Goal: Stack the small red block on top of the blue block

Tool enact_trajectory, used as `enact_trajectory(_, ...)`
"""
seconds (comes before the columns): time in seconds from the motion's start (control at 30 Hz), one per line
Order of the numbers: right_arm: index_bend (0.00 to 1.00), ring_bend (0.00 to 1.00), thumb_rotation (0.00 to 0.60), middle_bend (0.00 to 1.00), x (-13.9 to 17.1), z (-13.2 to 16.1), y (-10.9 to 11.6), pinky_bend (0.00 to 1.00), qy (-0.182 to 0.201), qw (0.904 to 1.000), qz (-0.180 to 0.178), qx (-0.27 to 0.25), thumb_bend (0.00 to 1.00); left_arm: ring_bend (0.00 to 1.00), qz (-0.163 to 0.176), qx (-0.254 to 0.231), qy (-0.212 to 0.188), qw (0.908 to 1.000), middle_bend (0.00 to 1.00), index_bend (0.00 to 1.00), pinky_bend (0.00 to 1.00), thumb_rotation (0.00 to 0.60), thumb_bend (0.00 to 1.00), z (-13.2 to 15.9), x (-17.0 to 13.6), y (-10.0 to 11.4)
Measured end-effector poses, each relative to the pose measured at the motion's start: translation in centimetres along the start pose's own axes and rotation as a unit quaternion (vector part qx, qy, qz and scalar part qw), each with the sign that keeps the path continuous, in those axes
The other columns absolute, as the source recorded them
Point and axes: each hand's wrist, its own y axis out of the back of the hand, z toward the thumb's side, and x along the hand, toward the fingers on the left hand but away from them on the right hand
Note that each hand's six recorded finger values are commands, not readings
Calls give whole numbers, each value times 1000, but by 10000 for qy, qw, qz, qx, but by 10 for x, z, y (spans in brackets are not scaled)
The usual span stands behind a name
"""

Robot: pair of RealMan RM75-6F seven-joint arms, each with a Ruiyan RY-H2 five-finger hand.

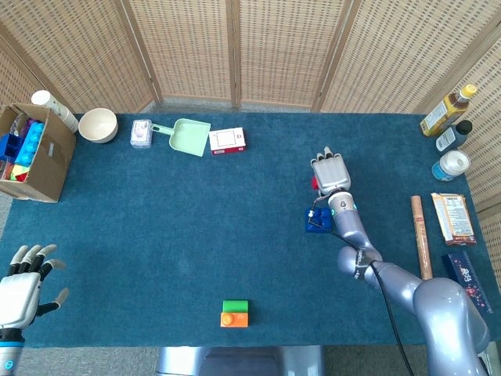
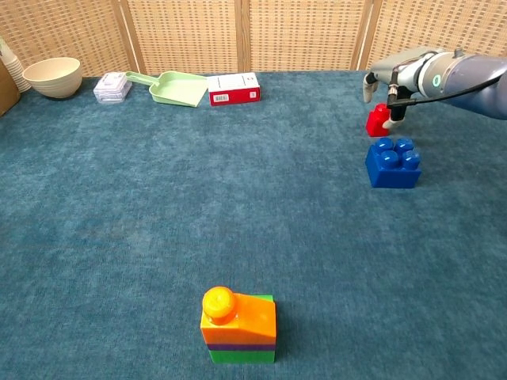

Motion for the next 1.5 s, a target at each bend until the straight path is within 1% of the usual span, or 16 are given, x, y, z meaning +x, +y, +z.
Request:
enact_trajectory(0.53, 337, 85, 600, 212, -8, 9, -5, 287, -67, 9999, 61, 59, 261, 127, -14, -29, 49, 10000, 174, 391, 0, 600, 327, -6, -2, -2)
enact_trajectory(0.77, 368, 91, 600, 218, -12, 8, -4, 288, -154, 9998, 59, 76, 263, 128, -31, -32, 94, 9999, 174, 393, 0, 600, 328, -10, -3, -4)
enact_trajectory(1.1, 406, 98, 600, 222, -14, 5, -9, 287, -227, 9996, 116, 146, 263, 128, -40, -44, 71, 10000, 174, 394, 0, 600, 327, -10, -3, -5)
enact_trajectory(1.3, 432, 107, 600, 224, -17, 5, -6, 287, -260, 9996, 91, 103, 262, 129, -29, -44, 105, 9999, 174, 396, 0, 600, 327, -13, -5, -4)
enact_trajectory(1.5, 450, 113, 600, 225, -18, 6, -9, 288, -288, 9995, 121, 100, 259, 129, -47, -44, 120, 9999, 175, 397, 0, 600, 328, -14, -6, -6)
